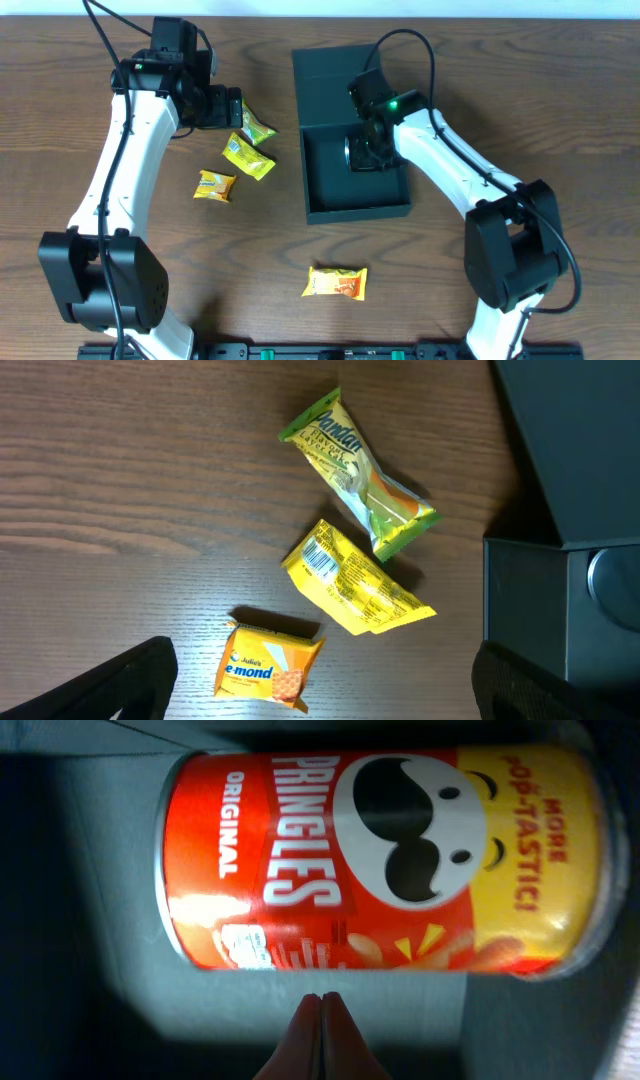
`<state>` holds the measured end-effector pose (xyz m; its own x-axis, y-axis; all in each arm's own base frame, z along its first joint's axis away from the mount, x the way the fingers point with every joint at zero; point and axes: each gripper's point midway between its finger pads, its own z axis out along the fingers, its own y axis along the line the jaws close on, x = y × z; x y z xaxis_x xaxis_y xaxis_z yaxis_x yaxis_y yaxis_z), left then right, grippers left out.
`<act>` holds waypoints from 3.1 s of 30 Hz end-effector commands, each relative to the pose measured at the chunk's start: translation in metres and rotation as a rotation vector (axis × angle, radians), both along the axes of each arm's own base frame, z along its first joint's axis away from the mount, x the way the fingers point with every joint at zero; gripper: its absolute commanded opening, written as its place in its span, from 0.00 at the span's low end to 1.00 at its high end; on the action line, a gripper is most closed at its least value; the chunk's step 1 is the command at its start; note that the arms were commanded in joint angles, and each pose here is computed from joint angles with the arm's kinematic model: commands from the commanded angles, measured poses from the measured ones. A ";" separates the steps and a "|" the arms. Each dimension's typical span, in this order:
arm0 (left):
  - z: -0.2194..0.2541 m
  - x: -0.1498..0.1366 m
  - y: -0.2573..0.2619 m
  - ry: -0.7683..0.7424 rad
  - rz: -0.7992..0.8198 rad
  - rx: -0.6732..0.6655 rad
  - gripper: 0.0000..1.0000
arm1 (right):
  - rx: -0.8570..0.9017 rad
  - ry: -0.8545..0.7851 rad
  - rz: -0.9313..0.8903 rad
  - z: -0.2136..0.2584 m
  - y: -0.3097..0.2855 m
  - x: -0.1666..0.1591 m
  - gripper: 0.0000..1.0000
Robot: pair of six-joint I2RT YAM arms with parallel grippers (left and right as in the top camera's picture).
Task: Pack container
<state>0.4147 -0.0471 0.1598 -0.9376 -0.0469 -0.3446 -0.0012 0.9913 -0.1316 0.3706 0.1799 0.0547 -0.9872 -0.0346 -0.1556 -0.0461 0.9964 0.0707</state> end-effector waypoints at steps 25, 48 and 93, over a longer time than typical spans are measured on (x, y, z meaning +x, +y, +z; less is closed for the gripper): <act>0.009 0.009 0.001 -0.043 0.008 0.001 0.95 | 0.238 0.002 -0.061 0.061 0.046 0.012 0.01; 0.010 0.009 0.002 -0.045 0.007 0.002 0.95 | 0.275 -0.137 -0.004 0.024 0.104 0.045 0.02; 0.008 0.007 0.009 -0.037 0.021 0.046 0.95 | 0.284 -0.271 -0.077 -0.002 0.119 0.088 0.02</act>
<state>0.4189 -0.0411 0.1607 -0.9307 -0.0474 -0.3628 -0.0122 0.9951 -0.0985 0.4541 0.2964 0.0562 -0.9152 0.1178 -0.3854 -0.0277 0.9357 0.3517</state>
